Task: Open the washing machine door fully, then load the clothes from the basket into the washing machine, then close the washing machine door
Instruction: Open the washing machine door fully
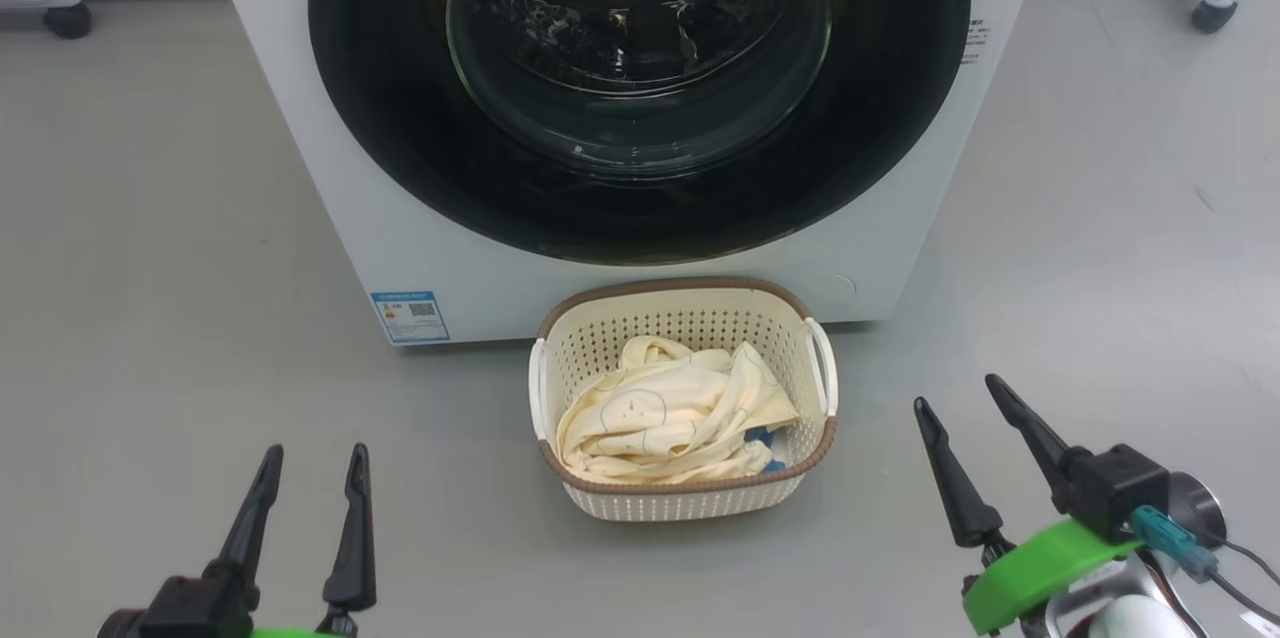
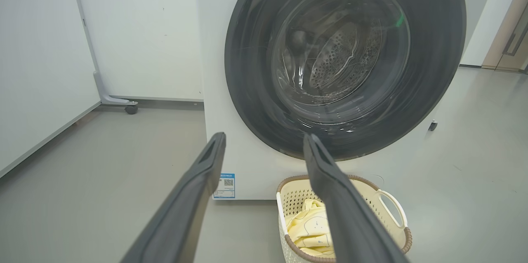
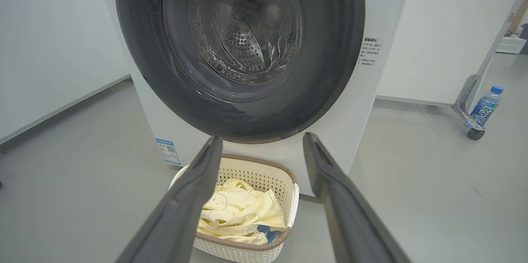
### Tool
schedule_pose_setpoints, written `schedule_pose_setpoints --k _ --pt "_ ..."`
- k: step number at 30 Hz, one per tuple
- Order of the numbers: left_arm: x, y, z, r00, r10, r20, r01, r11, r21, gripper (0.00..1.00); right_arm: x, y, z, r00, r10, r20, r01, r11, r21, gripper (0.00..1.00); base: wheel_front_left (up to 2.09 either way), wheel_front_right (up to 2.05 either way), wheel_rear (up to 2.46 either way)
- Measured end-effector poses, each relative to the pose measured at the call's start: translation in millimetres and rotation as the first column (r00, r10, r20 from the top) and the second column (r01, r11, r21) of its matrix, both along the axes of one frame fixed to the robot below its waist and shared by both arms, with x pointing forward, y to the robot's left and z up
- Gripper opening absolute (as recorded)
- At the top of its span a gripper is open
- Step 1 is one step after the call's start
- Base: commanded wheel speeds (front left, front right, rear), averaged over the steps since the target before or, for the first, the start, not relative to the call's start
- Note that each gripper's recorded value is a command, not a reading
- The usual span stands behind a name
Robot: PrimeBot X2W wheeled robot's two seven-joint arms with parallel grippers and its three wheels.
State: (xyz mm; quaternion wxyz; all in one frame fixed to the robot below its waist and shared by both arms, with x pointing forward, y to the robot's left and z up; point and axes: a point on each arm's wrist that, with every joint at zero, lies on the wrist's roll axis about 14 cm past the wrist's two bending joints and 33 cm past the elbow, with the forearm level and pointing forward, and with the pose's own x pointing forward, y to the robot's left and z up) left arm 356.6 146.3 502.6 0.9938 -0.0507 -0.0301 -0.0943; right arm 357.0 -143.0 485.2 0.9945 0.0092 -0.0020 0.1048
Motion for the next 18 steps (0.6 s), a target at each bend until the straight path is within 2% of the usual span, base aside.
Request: schedule_pose_setpoints --k 6,18 --pt "0.3 -0.7 -0.5 1.0 -0.003 -0.002 0.003 1.0 0.001 1.0 -0.3 -0.1 -0.7 1.0 -0.001 -0.002 0.001 1.0 0.0 1.0 0.88 0.88 -1.76" --pt "1.1 -3.0 -3.1 1.0 -0.013 -0.009 0.013 1.0 0.004 1.0 -0.8 -0.1 -3.1 1.0 -0.001 -0.01 0.001 1.0 0.001 1.0 1.22 1.22 -2.45"
